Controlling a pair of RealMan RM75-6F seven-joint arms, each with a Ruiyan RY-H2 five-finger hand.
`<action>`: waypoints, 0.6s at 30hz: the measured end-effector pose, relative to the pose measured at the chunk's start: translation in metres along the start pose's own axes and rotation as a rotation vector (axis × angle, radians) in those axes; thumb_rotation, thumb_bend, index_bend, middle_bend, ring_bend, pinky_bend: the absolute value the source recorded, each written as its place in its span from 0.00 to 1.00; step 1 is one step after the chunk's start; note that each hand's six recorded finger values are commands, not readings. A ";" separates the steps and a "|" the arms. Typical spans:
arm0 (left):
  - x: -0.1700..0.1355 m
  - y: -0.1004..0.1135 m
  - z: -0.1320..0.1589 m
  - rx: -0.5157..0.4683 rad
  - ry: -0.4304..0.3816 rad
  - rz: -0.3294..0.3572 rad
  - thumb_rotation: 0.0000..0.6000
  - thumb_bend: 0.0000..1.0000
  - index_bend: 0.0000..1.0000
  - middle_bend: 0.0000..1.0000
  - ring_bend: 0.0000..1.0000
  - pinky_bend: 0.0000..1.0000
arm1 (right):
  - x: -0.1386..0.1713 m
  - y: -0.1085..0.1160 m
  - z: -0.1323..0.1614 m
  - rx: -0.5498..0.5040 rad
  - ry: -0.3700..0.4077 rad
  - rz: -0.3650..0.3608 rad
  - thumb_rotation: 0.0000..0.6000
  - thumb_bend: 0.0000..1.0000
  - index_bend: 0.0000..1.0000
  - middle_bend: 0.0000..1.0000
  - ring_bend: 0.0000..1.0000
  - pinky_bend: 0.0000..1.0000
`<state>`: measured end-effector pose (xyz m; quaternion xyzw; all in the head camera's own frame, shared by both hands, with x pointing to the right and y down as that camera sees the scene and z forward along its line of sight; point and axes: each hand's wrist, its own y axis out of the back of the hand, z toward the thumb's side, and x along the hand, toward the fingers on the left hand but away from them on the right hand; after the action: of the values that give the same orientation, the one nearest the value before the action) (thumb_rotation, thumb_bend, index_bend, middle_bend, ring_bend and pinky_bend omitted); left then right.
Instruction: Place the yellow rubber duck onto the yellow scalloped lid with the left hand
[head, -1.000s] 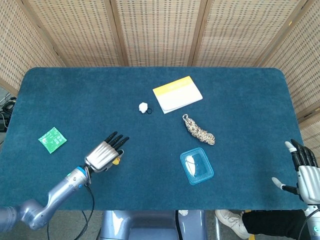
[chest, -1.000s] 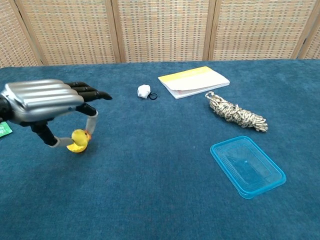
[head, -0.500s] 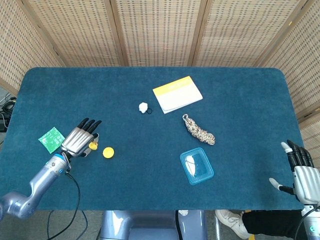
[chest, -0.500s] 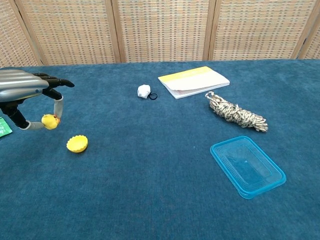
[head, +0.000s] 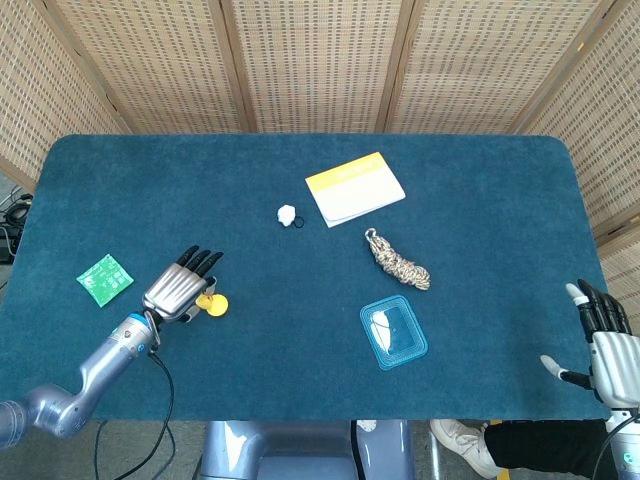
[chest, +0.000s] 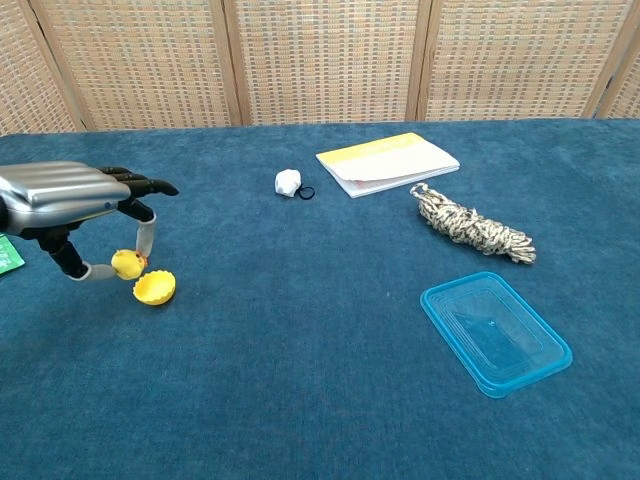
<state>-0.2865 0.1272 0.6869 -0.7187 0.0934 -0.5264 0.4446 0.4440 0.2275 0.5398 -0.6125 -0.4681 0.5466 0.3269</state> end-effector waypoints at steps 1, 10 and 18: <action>0.001 -0.001 0.001 0.000 0.000 -0.003 1.00 0.37 0.49 0.00 0.00 0.00 | 0.000 0.000 0.000 0.000 0.000 0.000 1.00 0.00 0.00 0.00 0.00 0.00; 0.008 -0.007 0.012 0.003 -0.014 -0.016 1.00 0.37 0.49 0.00 0.00 0.00 | -0.001 0.000 -0.001 -0.001 -0.004 0.000 1.00 0.00 0.00 0.00 0.00 0.00; 0.012 -0.005 0.017 0.024 -0.017 -0.009 1.00 0.37 0.47 0.00 0.00 0.00 | -0.001 -0.001 -0.001 -0.003 -0.003 0.004 1.00 0.00 0.00 0.00 0.00 0.00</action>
<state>-0.2688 0.1320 0.6982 -0.7183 0.0803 -0.5233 0.4515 0.4445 0.2270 0.5414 -0.6133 -0.4682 0.5474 0.3242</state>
